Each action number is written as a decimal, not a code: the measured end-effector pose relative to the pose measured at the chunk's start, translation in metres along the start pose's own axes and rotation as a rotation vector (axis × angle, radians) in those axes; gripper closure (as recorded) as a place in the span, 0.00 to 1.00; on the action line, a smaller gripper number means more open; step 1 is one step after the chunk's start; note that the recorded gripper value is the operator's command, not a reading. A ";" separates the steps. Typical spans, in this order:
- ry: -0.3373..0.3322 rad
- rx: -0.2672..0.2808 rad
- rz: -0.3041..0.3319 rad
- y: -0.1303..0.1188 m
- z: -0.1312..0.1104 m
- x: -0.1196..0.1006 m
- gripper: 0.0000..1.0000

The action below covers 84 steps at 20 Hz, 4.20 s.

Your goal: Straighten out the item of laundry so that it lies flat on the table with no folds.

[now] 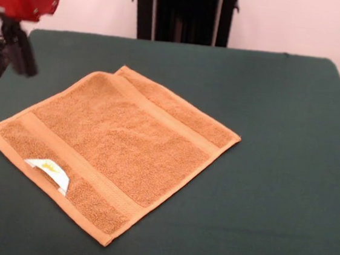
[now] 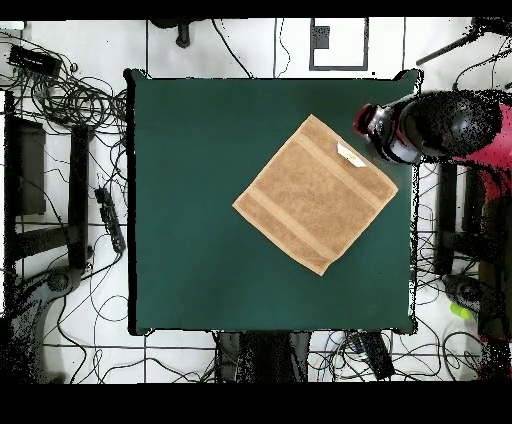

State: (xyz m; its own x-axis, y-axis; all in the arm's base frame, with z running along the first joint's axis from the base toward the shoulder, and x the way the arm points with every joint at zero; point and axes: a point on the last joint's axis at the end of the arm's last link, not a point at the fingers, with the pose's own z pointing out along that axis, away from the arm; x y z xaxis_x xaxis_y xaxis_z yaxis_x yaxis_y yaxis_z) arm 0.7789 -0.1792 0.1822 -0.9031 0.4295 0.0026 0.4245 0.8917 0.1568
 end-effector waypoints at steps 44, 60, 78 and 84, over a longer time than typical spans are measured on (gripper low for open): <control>0.185 0.123 -0.080 -0.004 0.130 0.085 1.00; 0.348 0.248 -0.114 -0.034 0.219 0.163 1.00; 0.403 0.400 -0.135 -0.089 0.222 0.193 1.00; 0.404 0.406 -0.139 -0.092 0.222 0.194 1.00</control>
State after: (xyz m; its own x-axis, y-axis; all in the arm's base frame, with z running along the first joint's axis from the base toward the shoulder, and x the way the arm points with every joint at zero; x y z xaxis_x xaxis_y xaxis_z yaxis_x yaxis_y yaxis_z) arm 0.5792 -0.1458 -0.0514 -0.8712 0.2874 0.3980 0.2196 0.9532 -0.2077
